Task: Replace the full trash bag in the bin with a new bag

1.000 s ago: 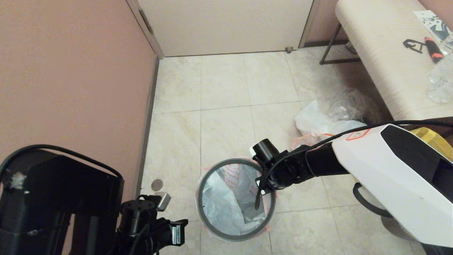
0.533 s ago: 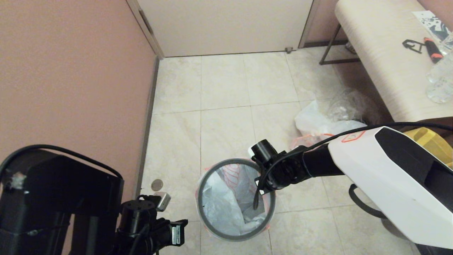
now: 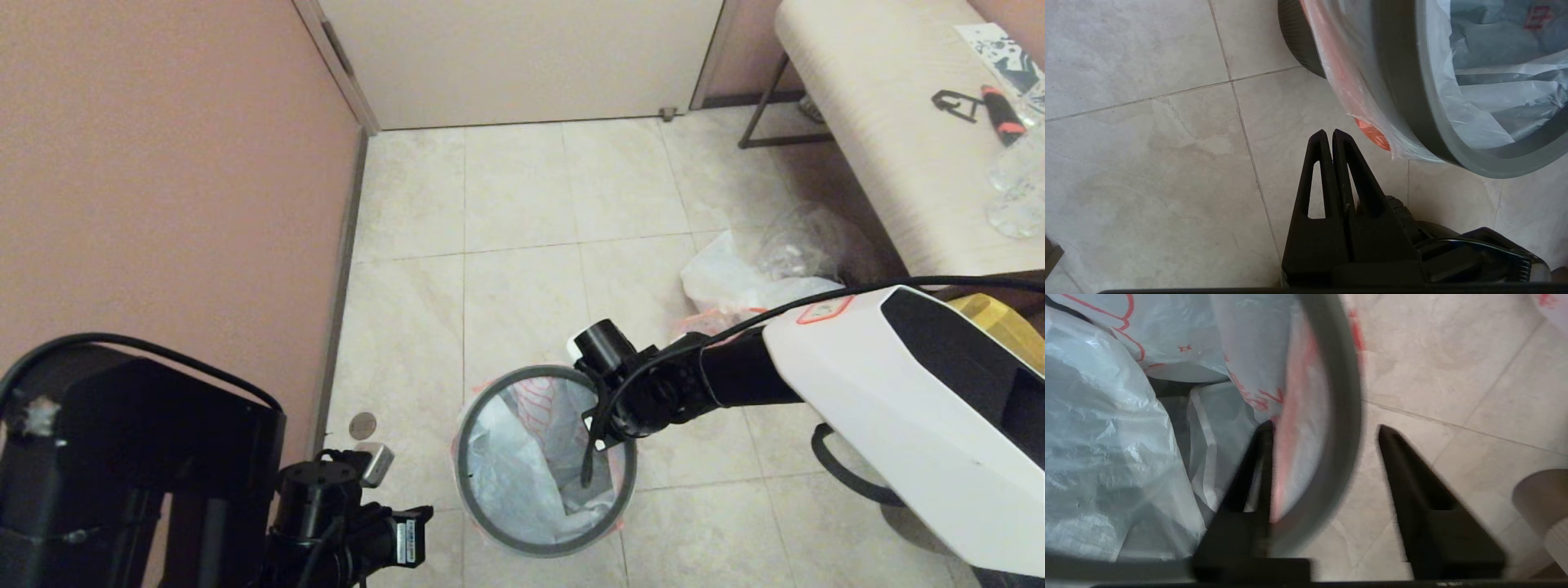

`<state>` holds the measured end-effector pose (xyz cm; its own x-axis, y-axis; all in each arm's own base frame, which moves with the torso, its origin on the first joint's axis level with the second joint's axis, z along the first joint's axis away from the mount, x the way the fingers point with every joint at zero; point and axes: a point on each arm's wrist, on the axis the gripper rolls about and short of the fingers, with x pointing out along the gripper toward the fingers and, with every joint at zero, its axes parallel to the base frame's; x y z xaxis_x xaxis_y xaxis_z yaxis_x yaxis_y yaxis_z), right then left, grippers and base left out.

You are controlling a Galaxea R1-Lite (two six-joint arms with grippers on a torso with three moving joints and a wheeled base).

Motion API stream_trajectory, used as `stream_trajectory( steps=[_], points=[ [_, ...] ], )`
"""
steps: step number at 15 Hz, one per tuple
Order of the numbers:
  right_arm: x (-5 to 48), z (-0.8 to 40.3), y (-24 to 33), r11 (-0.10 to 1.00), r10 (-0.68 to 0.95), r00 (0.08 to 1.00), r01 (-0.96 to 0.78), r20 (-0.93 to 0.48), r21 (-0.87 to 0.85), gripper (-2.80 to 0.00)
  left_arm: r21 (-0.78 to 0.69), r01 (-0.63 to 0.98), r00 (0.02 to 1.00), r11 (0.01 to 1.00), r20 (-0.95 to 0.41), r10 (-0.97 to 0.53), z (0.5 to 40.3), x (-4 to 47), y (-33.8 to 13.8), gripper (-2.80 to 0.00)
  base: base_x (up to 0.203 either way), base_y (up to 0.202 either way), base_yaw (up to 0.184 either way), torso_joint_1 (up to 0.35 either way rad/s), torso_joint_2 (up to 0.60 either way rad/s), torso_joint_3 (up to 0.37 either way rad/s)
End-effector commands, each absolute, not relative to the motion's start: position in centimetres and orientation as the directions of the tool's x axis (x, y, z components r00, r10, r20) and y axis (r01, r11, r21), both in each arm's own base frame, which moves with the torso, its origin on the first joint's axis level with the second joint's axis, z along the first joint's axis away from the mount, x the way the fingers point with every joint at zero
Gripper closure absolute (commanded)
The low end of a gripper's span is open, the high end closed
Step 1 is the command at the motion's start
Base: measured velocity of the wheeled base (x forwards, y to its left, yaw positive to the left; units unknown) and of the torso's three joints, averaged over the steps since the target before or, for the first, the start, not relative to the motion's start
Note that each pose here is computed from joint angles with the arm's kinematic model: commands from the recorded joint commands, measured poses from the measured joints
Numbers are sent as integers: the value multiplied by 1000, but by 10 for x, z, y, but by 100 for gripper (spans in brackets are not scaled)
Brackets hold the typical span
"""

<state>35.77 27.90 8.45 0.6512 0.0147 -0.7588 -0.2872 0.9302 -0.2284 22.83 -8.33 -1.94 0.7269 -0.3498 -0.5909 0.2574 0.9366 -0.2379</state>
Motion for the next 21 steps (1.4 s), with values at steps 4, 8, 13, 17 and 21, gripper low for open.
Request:
stream_trajectory(
  steps=[4,8,13,17,21],
  points=[
    [327,142,258,936,101,653,-319,-751,-152,-280,-244,272,747,931,-555,-364,-6,224,-83,0,0,0,0,0,0,0],
    [310,149,242,932,217,596,-363,-773,-19,0,-245,310,816,919,-427,-389,35,212,-80,0,0,0,0,0,0,0],
    [307,141,220,937,262,520,-338,-813,86,0,-183,405,819,896,-362,-445,46,207,-113,0,0,0,0,0,0,0],
    [326,131,187,866,470,346,-359,-812,348,0,-212,521,754,827,-339,-562,33,233,-137,0,0,0,0,0,0,0],
    [361,87,173,817,553,293,-376,-780,438,0,-261,554,708,791,-352,-612,13,258,-132,0,0,0,0,0,0,0]
  ],
)
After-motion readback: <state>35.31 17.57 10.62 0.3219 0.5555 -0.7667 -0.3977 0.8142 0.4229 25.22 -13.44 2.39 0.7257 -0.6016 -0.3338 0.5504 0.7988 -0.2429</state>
